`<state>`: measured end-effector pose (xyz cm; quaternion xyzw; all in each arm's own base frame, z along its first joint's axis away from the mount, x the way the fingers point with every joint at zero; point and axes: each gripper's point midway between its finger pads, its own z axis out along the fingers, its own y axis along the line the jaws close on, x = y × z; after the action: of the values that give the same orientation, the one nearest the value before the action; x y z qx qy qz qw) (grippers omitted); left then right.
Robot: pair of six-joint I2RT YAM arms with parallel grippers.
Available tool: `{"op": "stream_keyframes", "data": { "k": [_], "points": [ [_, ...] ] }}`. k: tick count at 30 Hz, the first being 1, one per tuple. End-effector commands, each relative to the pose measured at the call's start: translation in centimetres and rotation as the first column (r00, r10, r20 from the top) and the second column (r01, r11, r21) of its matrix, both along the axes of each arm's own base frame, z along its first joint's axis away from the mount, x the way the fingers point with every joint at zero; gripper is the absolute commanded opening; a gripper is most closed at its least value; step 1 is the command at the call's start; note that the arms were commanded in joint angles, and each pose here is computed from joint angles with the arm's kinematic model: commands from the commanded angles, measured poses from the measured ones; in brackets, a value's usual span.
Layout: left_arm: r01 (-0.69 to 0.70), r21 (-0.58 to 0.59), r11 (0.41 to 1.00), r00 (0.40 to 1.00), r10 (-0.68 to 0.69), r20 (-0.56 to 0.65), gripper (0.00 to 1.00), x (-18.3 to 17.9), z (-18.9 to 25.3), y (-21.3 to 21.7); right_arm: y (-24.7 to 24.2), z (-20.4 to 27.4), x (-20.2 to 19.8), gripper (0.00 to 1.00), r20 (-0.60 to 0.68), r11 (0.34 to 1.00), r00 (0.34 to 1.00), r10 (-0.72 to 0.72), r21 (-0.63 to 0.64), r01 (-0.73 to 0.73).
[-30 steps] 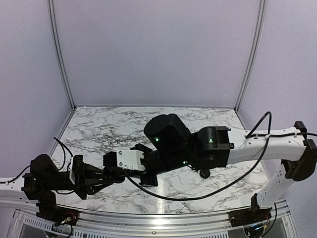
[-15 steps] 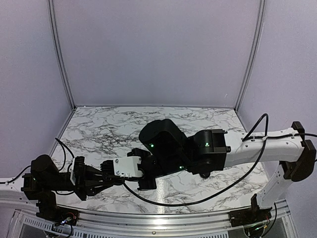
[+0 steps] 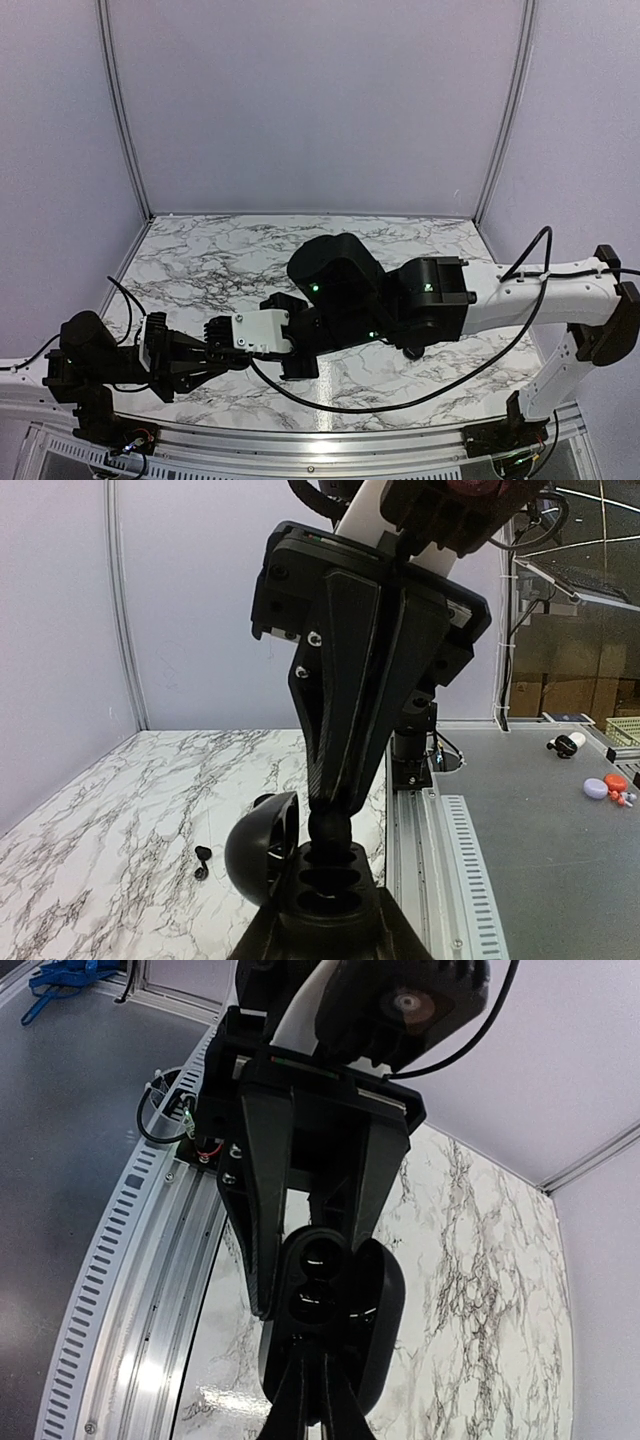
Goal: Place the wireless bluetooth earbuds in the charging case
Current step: Insert the left earbud into the left side groove of the charging case.
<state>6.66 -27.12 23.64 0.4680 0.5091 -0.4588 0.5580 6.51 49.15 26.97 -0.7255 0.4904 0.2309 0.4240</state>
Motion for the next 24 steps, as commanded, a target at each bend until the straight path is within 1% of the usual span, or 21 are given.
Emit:
{"op": "stream_keyframes", "data": {
  "k": [1,13,24],
  "points": [
    [0.010,-0.089,0.996,0.999,-0.006,0.039,0.00,-0.3,2.8,0.3,-0.1,4.5,-0.7,0.00,0.007,0.993,1.000,0.017,0.118,-0.018],
    [0.011,-0.089,0.996,0.999,-0.007,0.036,0.00,-0.3,2.8,0.2,1.3,5.3,-1.2,0.00,-0.008,0.990,0.999,0.040,0.139,-0.039],
    [0.017,-0.078,0.997,1.000,-0.015,0.026,0.00,-0.3,2.6,0.0,2.9,3.7,-1.9,0.00,0.018,0.993,0.998,0.064,0.101,-0.065]
  ]
}}
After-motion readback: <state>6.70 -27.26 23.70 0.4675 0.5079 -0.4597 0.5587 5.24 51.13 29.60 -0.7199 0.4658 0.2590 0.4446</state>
